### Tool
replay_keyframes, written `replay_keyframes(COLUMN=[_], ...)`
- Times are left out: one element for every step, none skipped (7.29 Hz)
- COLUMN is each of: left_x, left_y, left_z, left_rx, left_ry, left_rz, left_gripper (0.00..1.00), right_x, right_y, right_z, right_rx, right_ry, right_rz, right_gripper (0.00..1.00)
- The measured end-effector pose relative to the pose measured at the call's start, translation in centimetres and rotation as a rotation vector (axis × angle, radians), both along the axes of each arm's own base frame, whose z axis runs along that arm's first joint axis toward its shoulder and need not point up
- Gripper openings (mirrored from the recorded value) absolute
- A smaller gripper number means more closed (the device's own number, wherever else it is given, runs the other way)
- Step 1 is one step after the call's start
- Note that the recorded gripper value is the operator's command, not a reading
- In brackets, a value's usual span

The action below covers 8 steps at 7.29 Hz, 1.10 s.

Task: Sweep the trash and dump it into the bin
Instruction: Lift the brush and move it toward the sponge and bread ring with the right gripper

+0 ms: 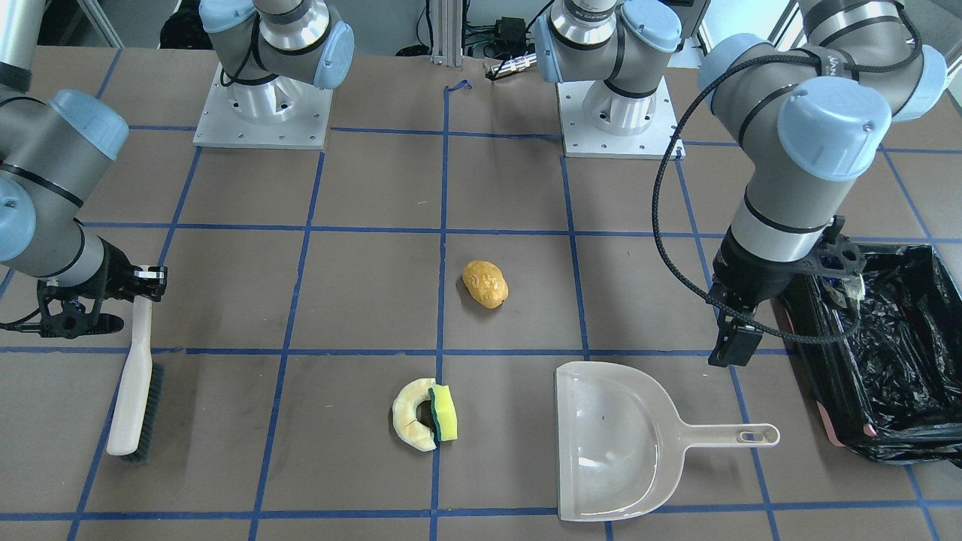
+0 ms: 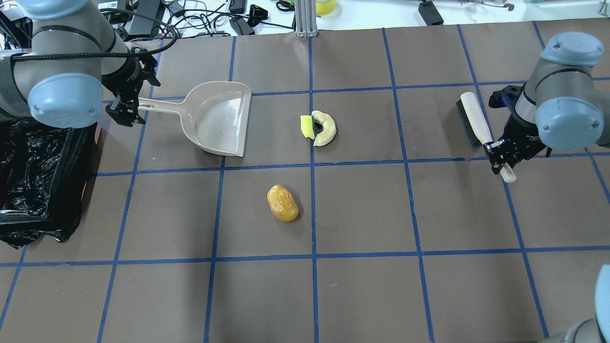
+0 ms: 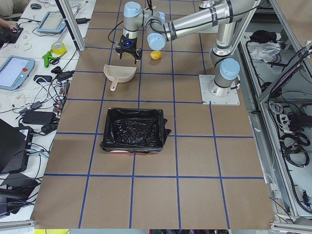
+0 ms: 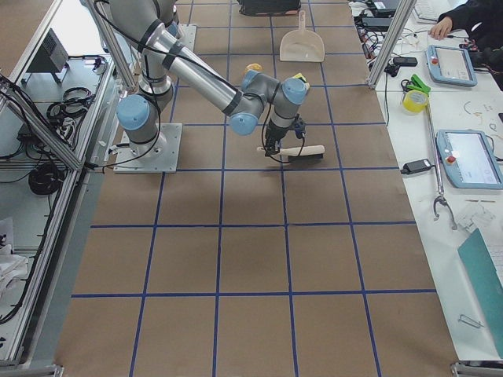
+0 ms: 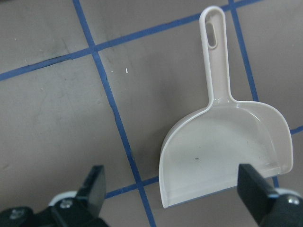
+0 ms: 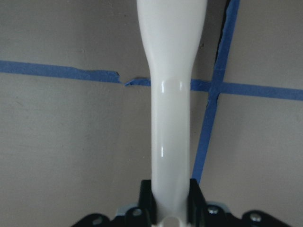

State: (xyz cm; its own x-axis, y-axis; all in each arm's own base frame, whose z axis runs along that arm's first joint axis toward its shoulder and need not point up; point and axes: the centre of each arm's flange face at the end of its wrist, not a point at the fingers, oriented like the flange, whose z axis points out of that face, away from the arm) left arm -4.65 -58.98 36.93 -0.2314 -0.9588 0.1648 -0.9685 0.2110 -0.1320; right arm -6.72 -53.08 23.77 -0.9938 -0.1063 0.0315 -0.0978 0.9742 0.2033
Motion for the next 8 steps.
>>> replay_keyframes(left_x=[0.2, 0.4, 0.7, 0.9, 1.2, 1.6, 2.3, 3.3], left_y=[-1.4, -2.9, -4.4, -5.9, -7.1, -8.0, -8.6, -9.1], left_z=[-1.3, -2.6, -4.0, -5.3, -6.8, -8.1, -9.5, -10.9], left_rx=[-0.007, -0.006, 0.002, 0.012, 0.025, 0.039, 0.056, 0.076], left_ry=[0.006, 0.012, 0.016, 0.018, 0.012, 0.0, -0.009, -0.013], left_rz=[0.033, 0.066, 0.092, 0.107, 0.116, 0.123, 0.131, 0.142], left_gripper=[0.99, 0.99, 0.99, 0.99, 0.98, 0.98, 0.98, 0.98], right_x=[0.0, 0.6, 2.8, 6.5, 11.2, 15.6, 20.0, 23.5], right_y=[-0.4, -1.0, -1.7, -2.3, -2.5, -2.3, -1.9, -1.7], right_z=[0.9, 2.3, 3.6, 4.7, 5.5, 5.9, 6.1, 5.8], right_rx=[-0.015, -0.025, -0.016, -0.009, -0.009, -0.018, -0.026, -0.027], right_ry=[0.01, 0.02, 0.027, 0.042, 0.062, 0.067, 0.054, 0.045], right_rz=[-0.019, -0.05, -0.064, -0.074, -0.102, -0.133, -0.154, -0.153], right_gripper=[0.03, 0.03, 0.02, 0.02, 0.02, 0.02, 0.02, 0.02])
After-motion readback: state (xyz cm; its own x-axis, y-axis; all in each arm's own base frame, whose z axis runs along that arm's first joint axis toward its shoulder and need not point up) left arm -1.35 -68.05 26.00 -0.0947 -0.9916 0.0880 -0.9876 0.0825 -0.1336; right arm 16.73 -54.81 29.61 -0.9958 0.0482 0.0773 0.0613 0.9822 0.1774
